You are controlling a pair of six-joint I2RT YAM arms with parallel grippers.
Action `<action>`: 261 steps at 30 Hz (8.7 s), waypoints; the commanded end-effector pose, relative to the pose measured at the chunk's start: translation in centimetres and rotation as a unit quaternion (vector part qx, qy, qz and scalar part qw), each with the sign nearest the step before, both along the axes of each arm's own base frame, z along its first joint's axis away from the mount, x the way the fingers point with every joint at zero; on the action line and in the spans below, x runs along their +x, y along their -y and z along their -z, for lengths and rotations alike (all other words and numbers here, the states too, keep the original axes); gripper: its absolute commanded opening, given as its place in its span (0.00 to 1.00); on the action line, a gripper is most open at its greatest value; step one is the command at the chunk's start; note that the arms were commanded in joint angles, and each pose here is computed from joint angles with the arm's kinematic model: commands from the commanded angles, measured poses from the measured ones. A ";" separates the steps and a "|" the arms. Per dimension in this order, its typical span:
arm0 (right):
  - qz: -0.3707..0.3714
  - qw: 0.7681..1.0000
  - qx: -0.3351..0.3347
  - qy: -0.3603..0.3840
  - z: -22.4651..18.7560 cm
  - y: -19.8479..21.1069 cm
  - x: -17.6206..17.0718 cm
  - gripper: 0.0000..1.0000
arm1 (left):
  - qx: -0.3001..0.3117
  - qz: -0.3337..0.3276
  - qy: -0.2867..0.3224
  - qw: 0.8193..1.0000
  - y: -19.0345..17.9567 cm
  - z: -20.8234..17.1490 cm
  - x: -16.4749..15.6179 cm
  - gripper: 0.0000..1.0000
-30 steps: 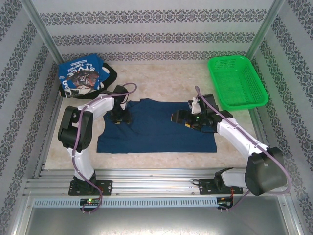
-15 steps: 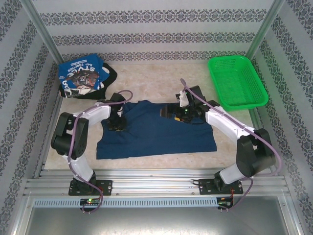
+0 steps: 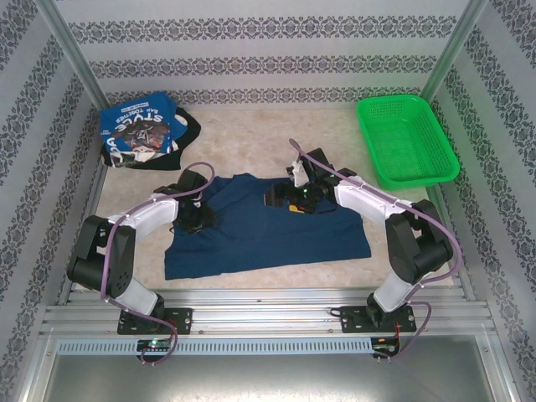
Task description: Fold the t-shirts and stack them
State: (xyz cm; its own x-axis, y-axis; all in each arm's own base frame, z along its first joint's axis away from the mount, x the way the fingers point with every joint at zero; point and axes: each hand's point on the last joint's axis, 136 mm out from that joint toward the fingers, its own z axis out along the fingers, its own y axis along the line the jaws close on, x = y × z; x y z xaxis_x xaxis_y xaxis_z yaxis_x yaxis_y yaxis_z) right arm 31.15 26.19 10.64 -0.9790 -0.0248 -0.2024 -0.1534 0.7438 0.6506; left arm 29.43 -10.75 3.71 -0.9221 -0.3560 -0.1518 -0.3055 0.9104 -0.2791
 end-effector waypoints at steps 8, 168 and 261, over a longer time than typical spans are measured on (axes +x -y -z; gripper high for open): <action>-0.029 1.000 0.002 -0.009 0.7 -1.0 -0.4 0.98 | -0.038 -0.023 0.011 0.999 1.1 -0.9 0.0 0.24; 0.024 0.997 0.042 0.056 -3.8 -1.4 2.1 0.98 | 0.044 0.171 0.020 0.984 -2.7 -5.0 -0.9 0.00; 0.031 0.997 0.050 0.040 -3.2 -0.4 2.5 0.98 | 0.028 0.205 0.066 0.976 -0.8 -6.0 1.2 0.00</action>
